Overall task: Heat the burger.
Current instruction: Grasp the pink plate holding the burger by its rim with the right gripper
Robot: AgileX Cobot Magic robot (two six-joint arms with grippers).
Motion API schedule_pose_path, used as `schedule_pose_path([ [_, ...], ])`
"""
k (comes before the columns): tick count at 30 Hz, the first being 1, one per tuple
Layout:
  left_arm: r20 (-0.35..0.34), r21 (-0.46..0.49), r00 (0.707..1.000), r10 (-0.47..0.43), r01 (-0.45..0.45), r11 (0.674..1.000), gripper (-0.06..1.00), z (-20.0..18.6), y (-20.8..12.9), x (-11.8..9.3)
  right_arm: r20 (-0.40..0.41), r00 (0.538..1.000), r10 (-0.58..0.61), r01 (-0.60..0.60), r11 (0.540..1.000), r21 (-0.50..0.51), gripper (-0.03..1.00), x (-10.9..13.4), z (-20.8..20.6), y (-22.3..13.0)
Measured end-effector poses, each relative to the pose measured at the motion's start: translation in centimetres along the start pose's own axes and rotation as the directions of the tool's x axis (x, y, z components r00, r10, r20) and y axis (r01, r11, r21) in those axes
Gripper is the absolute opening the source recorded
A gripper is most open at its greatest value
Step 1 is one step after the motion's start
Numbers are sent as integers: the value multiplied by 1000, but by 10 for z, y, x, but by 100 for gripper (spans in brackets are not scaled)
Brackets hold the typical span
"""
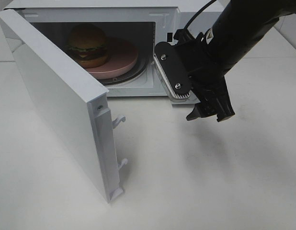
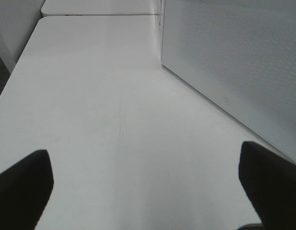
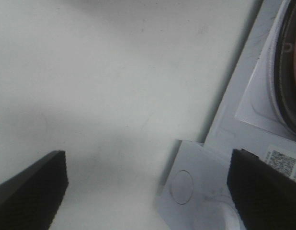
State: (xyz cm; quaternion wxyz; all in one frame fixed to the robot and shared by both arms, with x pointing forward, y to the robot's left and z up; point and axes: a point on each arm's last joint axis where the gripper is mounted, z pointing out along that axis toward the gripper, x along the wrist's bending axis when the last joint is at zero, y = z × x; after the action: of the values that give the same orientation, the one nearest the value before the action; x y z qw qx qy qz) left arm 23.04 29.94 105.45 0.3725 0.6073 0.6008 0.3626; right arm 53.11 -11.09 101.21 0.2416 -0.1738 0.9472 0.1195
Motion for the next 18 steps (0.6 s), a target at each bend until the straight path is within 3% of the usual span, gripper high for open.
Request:
schedule_pose_path([
  [10,0,0,1000,0,0,1000,97,0,0,0,123,991,-52,53,999,-8,87,-9,0,12],
  [18,0,0,1000,0,0,1000,97,0,0,0,170,985,-39,43,999,-16,87,-26,6,18],
])
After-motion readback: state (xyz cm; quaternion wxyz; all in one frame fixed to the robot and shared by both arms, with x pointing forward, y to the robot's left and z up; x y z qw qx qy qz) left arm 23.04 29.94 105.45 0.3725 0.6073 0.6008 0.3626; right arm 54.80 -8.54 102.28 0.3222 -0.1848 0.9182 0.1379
